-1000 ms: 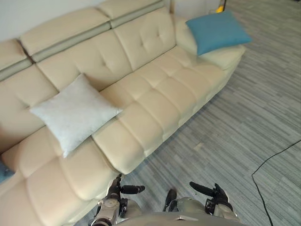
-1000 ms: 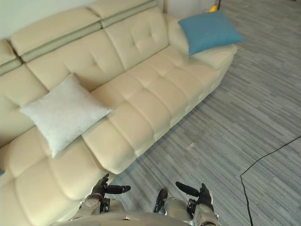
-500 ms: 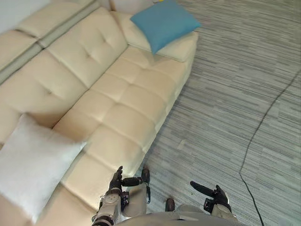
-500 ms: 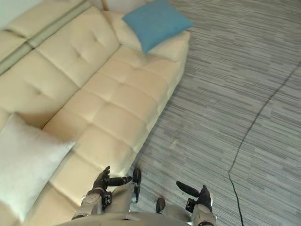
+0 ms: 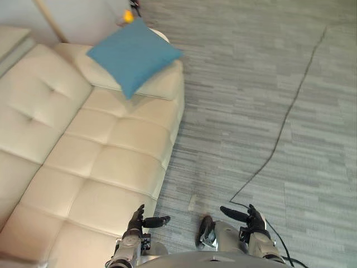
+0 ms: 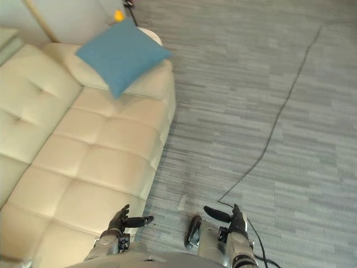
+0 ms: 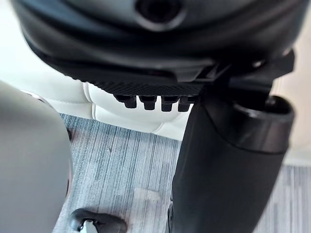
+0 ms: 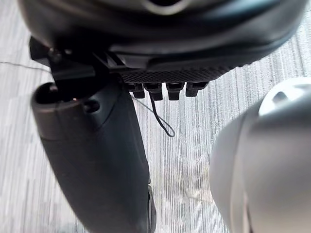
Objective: Pick up cushions and gather them together orderly.
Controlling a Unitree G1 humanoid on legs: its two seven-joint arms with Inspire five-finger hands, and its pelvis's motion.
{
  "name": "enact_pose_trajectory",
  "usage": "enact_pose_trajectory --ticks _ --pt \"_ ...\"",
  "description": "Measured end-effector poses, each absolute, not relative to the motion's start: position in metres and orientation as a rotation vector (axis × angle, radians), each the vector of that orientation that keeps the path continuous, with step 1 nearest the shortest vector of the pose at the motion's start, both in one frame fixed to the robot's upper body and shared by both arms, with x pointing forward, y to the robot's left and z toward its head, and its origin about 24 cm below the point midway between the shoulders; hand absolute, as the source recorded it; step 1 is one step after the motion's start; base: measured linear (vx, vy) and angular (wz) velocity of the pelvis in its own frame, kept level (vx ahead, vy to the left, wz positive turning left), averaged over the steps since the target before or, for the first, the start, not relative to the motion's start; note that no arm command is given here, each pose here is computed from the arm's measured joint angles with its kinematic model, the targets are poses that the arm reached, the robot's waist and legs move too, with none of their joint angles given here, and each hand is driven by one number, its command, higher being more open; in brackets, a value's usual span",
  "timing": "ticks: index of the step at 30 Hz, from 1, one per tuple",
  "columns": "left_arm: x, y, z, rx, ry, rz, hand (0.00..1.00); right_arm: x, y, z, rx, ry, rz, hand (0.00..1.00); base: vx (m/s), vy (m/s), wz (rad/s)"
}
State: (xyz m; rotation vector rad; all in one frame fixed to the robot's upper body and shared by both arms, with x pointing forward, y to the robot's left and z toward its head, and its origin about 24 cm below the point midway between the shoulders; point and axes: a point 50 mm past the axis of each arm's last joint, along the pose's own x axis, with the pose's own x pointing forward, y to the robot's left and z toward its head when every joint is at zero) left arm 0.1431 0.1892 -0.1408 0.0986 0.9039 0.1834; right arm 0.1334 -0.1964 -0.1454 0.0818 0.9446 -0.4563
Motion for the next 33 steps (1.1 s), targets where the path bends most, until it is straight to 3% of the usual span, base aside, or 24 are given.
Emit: enact_pose_trajectory --ticks 2,5,9,14,26,33 --pt "0.139 0.197 -0.142 0.116 0.918 0.192 1.00 0.136 -0.192 -0.145 0.062 0.942 -0.427 1.00 0.50 -0.230 -0.32" --pt "0.134 0.179 -0.149 0.101 0.966 0.140 1.00 0.144 -0.205 -0.143 0.024 0.941 -0.429 1.00 0.40 -0.191 -0.55" --pt "0.134 0.179 -0.150 0.094 0.974 0.132 1.00 0.121 -0.212 -0.152 0.022 1.027 -0.461 1.00 0.33 -0.210 -0.17" --pt "0.151 0.182 -0.138 0.072 0.874 0.155 1.00 0.117 -0.213 -0.152 0.028 1.025 -0.478 1.00 0.24 -0.111 0.00" --pt "0.163 0.187 -0.133 0.090 0.844 0.145 1.00 0.113 -0.200 -0.156 0.062 1.053 -0.474 1.00 0.34 0.075 -0.12" --pt "0.149 0.187 -0.141 0.153 0.907 0.101 1.00 0.120 -0.199 -0.154 0.046 1.023 -0.434 1.00 0.48 0.042 0.12"
